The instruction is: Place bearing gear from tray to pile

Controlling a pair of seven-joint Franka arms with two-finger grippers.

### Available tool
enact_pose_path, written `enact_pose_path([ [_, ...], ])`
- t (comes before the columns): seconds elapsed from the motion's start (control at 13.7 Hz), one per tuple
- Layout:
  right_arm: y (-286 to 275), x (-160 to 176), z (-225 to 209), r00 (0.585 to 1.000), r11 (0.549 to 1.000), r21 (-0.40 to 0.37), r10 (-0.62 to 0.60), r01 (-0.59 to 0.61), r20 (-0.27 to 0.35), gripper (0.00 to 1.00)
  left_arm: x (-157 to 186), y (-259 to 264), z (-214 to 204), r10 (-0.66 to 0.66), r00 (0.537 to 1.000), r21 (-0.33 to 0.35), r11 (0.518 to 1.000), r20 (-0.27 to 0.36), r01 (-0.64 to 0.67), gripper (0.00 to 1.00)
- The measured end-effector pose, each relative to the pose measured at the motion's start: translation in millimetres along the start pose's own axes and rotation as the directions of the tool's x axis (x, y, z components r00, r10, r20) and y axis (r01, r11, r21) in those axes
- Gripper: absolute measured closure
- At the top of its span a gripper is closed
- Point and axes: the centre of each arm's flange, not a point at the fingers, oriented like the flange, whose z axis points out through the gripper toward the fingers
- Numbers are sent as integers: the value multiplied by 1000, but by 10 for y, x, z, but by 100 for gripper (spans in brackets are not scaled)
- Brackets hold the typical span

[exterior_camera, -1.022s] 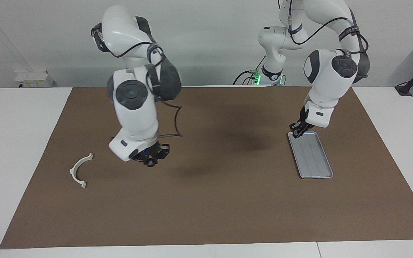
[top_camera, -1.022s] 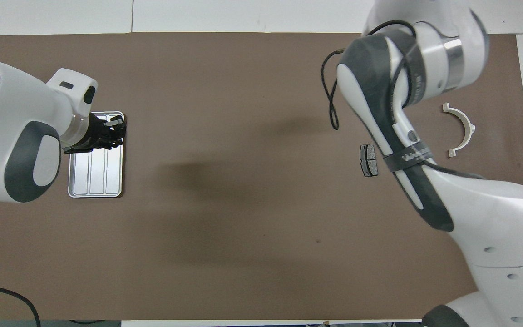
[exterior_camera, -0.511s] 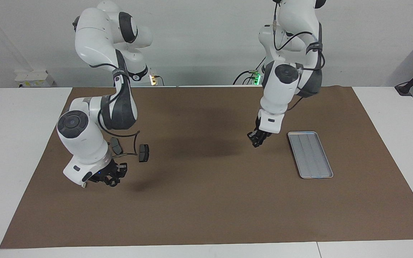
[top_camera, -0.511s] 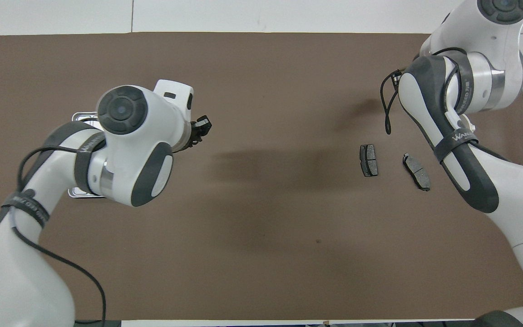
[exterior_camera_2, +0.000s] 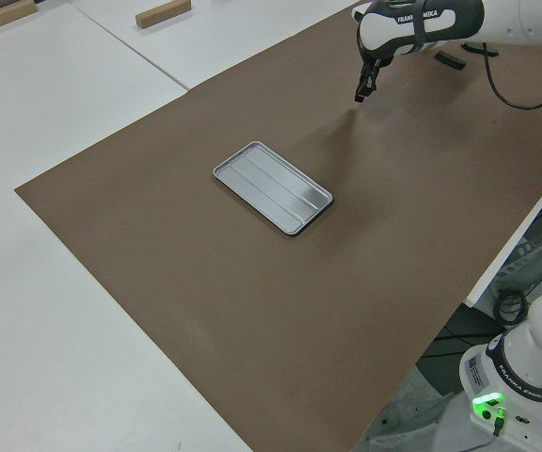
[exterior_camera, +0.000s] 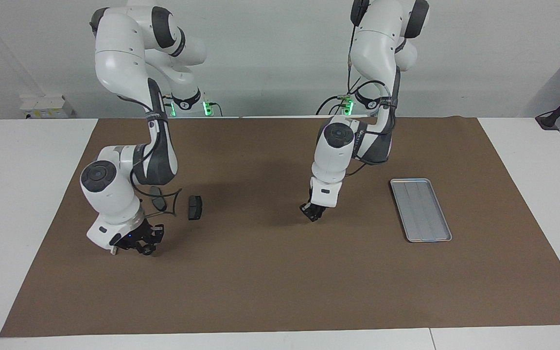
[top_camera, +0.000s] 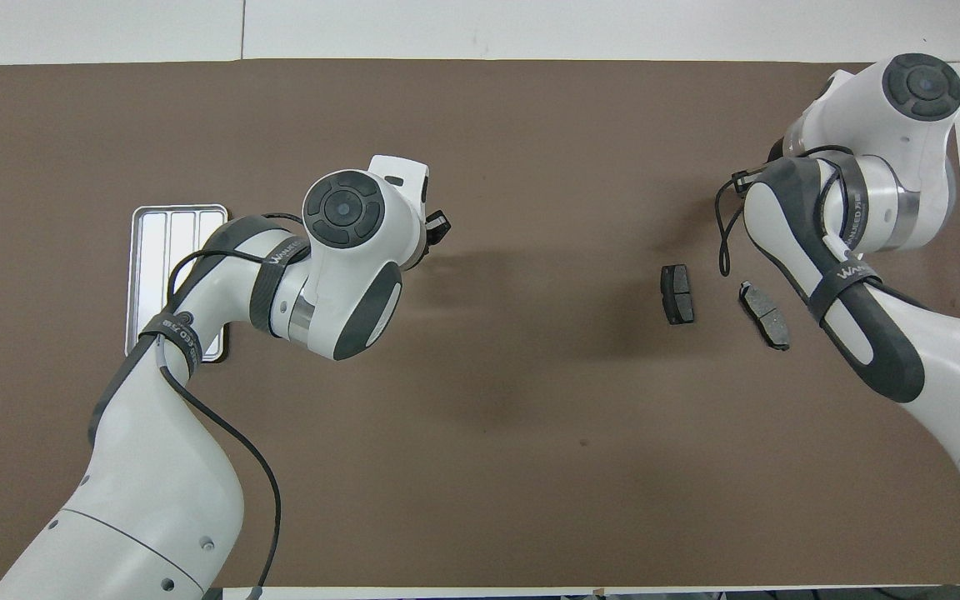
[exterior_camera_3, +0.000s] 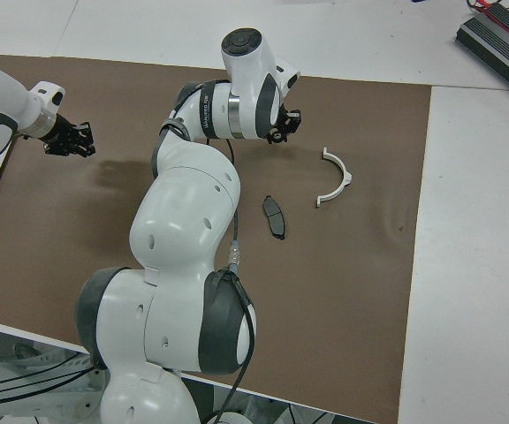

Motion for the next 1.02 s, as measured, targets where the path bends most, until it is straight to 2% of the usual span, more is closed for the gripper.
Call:
enact_pose_path([
  [0.44, -20, -39, 74, 1000, 1000, 2, -2, 2, 5, 64, -182, -26, 191, 21, 1000, -8, 1000, -3, -21, 76],
  [0.51, -20, -38, 74, 1000, 1000, 3, -2, 2, 5, 58, -224, -48, 250, 24, 1000, -9, 1000, -4, -24, 76],
  [0.58, -21, -38, 74, 1000, 1000, 3, -2, 2, 5, 47, -230, -59, 254, 23, 1000, -14, 1000, -7, -24, 76],
  [0.73, -35, -35, 71, 1000, 1000, 4, -2, 2, 5, 25, -188, -87, 255, 16, 1000, -11, 1000, -11, -16, 59],
  [0.88, -99, -17, 32, 1000, 1000, 6, -1, 1, -1, 1, -88, -143, 234, 0, 1000, -1, 1000, -16, 0, 35],
  [1.02, -307, 11, -104, 999, 999, 13, 33, -33, 18, 0, 202, -317, 69, -41, 999, 27, 999, -30, 42, 9],
])
